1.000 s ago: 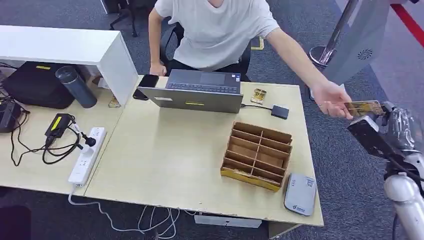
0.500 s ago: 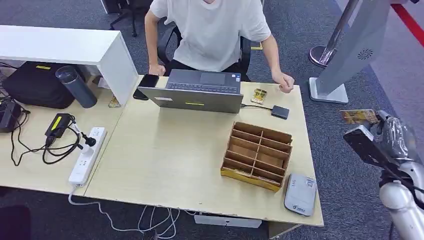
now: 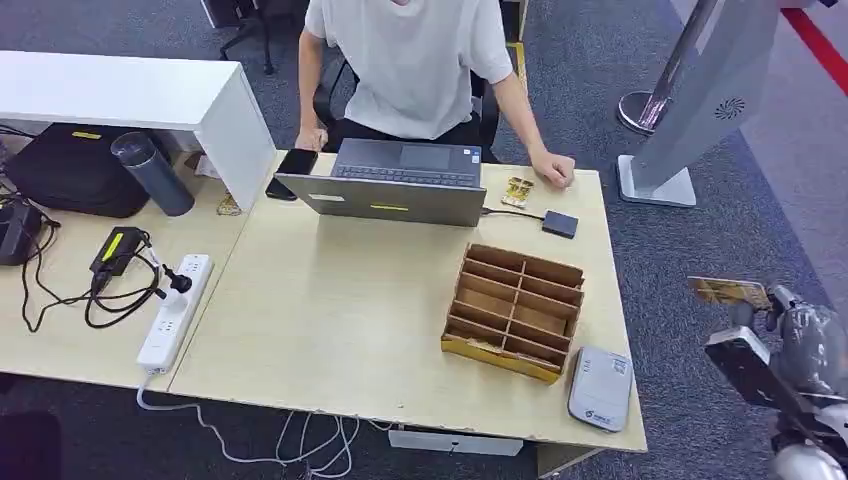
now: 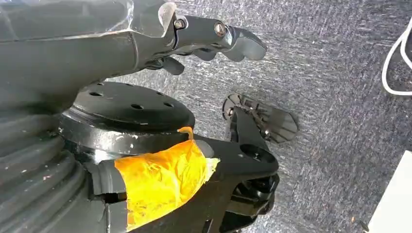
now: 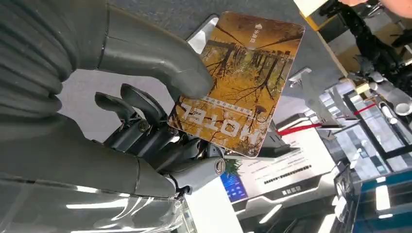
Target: Pass the card to the sensor for recognition and then transmit it.
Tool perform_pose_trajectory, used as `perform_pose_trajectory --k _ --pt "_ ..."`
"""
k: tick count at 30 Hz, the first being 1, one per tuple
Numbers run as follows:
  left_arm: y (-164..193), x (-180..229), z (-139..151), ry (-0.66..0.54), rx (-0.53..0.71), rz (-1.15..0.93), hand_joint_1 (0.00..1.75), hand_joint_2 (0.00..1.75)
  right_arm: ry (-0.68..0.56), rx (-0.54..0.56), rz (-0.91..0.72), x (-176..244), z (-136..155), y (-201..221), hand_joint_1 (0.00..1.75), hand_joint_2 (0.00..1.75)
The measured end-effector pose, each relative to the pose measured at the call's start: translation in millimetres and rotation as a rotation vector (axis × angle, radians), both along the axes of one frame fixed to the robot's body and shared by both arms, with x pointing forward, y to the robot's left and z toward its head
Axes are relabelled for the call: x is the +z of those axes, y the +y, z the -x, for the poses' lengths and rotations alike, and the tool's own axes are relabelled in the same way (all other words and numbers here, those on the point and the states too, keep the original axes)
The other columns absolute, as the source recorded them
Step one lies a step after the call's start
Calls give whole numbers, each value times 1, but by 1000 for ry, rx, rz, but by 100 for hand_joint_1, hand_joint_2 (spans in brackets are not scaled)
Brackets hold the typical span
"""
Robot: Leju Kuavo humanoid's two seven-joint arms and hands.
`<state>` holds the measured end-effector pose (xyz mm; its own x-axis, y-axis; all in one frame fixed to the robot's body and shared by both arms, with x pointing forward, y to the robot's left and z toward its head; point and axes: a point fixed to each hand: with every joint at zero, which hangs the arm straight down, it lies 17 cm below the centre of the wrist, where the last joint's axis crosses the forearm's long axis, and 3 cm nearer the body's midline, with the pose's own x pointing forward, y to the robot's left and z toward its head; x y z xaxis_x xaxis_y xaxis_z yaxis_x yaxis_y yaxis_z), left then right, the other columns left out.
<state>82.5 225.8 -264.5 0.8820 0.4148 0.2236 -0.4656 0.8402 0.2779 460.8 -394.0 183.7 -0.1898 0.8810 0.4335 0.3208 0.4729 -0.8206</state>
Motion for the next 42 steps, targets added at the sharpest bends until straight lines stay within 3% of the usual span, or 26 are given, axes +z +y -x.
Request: perform_pose_trajectory --k 12,42 --pt "0 0 1 0 11 1 0 175 22 27 34 -24 41 6 175 175" --pt "0 0 1 3 1 1 0 175 147 73 75 -92 42 70 175 175"
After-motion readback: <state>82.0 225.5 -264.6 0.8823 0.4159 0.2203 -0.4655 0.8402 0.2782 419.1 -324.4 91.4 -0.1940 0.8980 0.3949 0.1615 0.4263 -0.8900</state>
